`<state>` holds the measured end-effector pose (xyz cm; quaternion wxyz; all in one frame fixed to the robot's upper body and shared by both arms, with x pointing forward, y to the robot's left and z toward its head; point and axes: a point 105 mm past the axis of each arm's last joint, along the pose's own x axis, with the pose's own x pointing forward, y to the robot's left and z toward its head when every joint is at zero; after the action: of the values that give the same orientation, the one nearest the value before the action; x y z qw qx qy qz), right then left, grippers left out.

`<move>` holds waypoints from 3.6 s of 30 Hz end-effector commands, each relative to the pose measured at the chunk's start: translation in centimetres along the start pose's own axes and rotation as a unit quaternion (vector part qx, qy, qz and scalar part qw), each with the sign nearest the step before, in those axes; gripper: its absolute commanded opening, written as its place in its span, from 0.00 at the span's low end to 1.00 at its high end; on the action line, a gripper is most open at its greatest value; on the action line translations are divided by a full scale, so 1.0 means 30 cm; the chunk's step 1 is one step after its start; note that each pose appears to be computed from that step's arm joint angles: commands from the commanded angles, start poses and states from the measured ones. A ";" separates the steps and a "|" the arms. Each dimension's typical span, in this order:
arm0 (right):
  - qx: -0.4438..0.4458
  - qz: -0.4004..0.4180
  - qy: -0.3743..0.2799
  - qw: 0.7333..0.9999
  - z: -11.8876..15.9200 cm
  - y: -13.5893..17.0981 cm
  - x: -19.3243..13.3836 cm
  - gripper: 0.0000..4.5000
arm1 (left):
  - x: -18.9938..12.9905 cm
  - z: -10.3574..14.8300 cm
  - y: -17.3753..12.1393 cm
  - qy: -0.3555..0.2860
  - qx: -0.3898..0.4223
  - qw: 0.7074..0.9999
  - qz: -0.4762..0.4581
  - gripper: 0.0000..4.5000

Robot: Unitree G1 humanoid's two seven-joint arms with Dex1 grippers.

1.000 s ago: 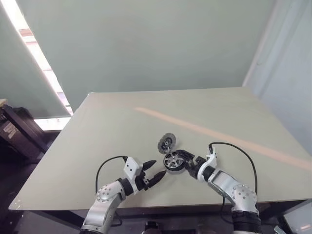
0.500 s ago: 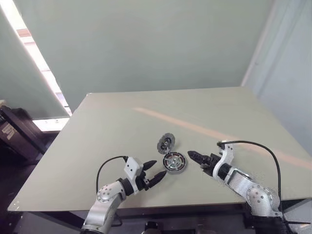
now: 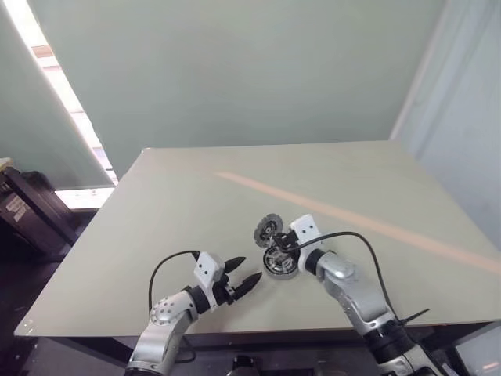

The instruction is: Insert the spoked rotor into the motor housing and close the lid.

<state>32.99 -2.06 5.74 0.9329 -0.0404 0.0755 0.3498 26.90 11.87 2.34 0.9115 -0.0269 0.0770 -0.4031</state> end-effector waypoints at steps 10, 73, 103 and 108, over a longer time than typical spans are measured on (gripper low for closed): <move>0.020 0.006 0.072 0.997 -0.179 -0.006 0.001 0.00 | -0.018 0.035 0.007 -0.021 0.016 1.000 0.018 0.76; -0.361 0.243 0.223 0.872 -0.144 0.014 -0.147 0.99 | 0.007 0.027 -0.006 -0.018 0.014 1.000 0.000 0.76; -0.268 0.252 0.169 0.915 -0.066 0.077 -0.101 0.01 | 0.010 0.030 -0.005 -0.018 0.016 1.000 -0.002 0.76; -0.222 0.256 0.163 0.926 -0.022 0.113 -0.113 0.01 | 0.001 0.034 0.012 -0.020 0.018 1.000 0.009 0.76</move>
<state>28.31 -3.03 2.83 0.7472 -0.3016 0.1948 0.5593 26.81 11.55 2.25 0.9120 -0.0314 0.0747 -0.4021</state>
